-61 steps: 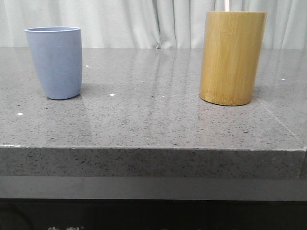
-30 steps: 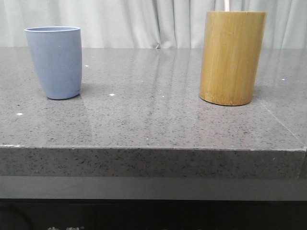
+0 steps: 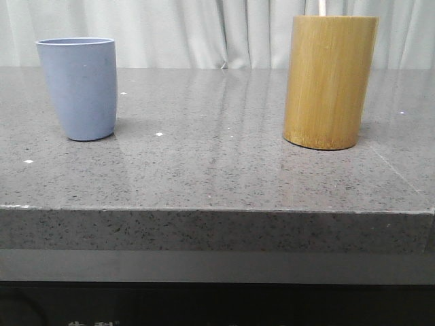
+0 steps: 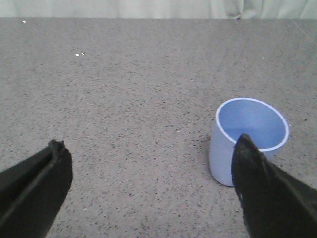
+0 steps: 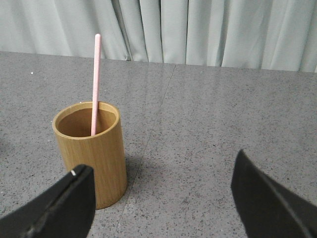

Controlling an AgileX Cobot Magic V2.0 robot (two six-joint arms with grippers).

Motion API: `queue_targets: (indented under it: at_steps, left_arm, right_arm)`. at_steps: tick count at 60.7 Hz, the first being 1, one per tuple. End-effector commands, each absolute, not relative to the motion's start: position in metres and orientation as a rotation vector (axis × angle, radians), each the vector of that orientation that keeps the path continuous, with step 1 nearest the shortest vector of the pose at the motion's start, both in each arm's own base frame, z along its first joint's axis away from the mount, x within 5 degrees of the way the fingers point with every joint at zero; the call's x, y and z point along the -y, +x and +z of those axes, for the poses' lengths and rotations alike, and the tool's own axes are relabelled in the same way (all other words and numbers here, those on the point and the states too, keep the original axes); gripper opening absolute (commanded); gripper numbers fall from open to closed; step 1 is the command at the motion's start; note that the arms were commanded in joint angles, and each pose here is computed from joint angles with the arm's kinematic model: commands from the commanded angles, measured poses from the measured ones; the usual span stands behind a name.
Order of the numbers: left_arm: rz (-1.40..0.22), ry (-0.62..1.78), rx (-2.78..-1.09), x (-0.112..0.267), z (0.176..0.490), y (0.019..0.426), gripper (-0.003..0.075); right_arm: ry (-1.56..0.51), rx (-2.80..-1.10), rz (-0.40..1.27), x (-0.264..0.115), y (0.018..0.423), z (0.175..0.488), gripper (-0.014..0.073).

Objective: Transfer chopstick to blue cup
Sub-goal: 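Reach the left gripper down and grasp the rim of the blue cup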

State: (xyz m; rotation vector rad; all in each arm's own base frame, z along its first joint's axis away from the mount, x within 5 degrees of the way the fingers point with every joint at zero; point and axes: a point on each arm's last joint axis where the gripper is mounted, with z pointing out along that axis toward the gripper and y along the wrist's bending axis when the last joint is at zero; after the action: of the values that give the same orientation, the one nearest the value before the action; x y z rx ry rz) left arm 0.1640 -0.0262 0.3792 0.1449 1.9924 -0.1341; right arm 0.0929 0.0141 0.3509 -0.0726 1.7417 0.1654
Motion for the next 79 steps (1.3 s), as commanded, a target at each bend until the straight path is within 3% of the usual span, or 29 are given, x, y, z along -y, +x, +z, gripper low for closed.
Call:
queue_targets:
  at_steps: [1, 24, 35, 57, 63, 74, 79]
  left_arm:
    - [-0.174, 0.215, -1.957, 0.041, 0.408, 0.184, 0.0638]
    - [-0.258, 0.638, -2.192, 0.132, 0.429, 0.248, 0.0638]
    - [-0.308, 0.706, -2.343, 0.161, 0.412, 0.277, 0.0638]
    - [-0.272, 0.744, -2.488, 0.181, 0.365, 0.314, 0.0624]
    - [-0.266, 0.76, -2.495, 0.182, 0.361, 0.316, 0.0543]
    - [-0.256, 0.764, -2.495, 0.182, 0.359, 0.317, 0.0213]
    - [-0.241, 0.766, -2.489, 0.182, 0.36, 0.318, 0.0098]
  right_arm:
    - [-0.056, -1.632, 0.163, -0.013, 0.094, 0.37, 0.058]
    - [-0.056, -1.632, 0.163, -0.013, 0.094, 0.37, 0.058]
    - [-0.056, -1.632, 0.163, -0.013, 0.094, 0.37, 0.058]
    - [-0.056, -1.635, 0.164, -0.013, 0.094, 0.37, 0.058]
    - [-0.056, -1.635, 0.164, -0.013, 0.094, 0.37, 0.058]
    - [-0.057, -1.636, 0.164, -0.013, 0.094, 0.369, 0.058]
    - [-0.057, -1.639, 0.164, -0.013, 0.094, 0.369, 0.058]
